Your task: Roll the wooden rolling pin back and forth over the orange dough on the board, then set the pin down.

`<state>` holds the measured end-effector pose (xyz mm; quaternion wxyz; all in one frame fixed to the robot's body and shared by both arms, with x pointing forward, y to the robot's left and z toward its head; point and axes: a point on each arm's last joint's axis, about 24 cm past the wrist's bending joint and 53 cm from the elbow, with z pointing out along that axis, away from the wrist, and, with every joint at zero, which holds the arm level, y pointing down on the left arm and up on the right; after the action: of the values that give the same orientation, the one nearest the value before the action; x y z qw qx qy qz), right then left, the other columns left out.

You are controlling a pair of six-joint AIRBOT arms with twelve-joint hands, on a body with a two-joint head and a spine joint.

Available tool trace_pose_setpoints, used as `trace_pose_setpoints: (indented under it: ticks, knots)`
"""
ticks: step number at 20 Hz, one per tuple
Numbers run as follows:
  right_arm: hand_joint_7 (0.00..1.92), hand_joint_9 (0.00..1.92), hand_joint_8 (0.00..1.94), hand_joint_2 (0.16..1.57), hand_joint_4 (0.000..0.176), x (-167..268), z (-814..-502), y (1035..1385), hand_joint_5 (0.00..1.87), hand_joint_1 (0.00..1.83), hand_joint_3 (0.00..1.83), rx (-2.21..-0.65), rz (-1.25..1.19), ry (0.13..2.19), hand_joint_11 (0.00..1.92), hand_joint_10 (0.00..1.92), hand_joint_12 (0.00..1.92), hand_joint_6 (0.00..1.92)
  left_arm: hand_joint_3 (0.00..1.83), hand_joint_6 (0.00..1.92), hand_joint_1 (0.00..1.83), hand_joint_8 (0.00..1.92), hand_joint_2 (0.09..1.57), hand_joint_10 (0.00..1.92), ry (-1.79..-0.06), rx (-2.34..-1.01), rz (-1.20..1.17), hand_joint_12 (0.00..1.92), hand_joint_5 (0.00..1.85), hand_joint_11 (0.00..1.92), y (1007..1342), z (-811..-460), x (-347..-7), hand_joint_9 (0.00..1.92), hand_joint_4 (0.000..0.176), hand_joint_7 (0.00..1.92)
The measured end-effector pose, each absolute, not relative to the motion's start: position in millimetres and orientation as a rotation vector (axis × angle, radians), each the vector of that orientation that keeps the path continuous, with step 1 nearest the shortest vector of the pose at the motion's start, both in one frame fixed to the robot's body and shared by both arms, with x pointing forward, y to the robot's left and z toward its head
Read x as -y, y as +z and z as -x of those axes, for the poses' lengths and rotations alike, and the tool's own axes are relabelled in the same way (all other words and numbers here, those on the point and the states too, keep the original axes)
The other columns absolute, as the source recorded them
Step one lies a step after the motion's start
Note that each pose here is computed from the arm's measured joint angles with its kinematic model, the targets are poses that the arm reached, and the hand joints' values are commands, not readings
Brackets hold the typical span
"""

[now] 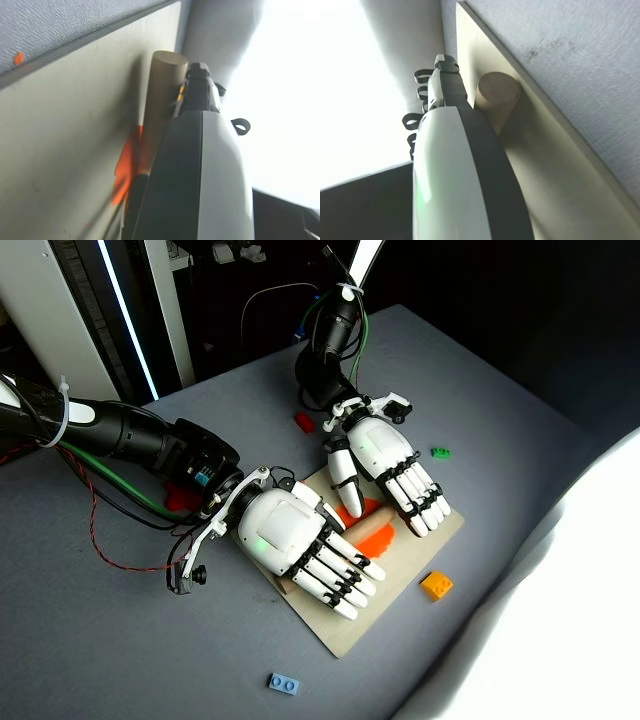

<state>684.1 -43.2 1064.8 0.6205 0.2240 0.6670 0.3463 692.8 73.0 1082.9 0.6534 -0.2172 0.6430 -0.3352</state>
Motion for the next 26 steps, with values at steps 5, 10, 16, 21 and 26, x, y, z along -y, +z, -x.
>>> trace_pose_setpoints:
  ticks: [5,10,16,21,26]
  knots:
    - [0.05,0.01,0.00,1.57,0.000,42.0,-685.0,1064.6,0.04,0.00,0.13,-1.535,-0.514,0.803,0.00,0.00,0.00,0.01,0.00,0.00,0.00,0.00,1.49,0.00,-0.755,-1.453,0.503,0.00,0.00,0.00,1083.9,-697.9,-74.1,0.00,0.000,0.00]
    - [0.04,0.00,0.00,1.57,0.000,44.9,-688.2,1064.8,0.03,0.00,0.13,-1.530,-0.518,0.800,0.00,0.00,0.00,0.00,0.00,0.00,0.00,0.00,1.50,0.00,-0.756,-1.453,0.503,0.00,0.00,0.00,1085.5,-702.9,-72.3,0.00,0.000,0.00]
    - [0.04,0.00,0.00,1.57,0.000,47.5,-693.7,1064.3,0.03,0.00,0.13,-1.525,-0.522,0.800,0.00,0.00,0.00,0.00,0.00,0.00,0.00,0.00,1.49,0.00,-0.756,-1.453,0.505,0.00,0.00,0.00,1085.7,-706.8,-71.2,0.00,0.000,0.00]
    - [0.04,0.00,0.00,1.57,0.000,48.8,-695.7,1064.4,0.04,0.00,0.13,-1.522,-0.525,0.803,0.00,0.00,0.00,0.00,0.00,0.00,0.00,0.00,1.49,0.00,-0.762,-1.451,0.498,0.00,0.00,0.00,1089.6,-715.1,-66.6,0.00,0.000,0.00]
    - [0.03,0.00,0.00,1.57,0.000,51.2,-698.6,1064.1,0.02,0.00,0.13,-1.520,-0.530,0.804,0.00,0.00,0.00,0.00,0.00,0.00,0.00,0.00,1.49,0.00,-0.756,-1.453,0.488,0.00,0.00,0.00,1089.3,-718.8,-67.6,0.00,0.000,0.00]
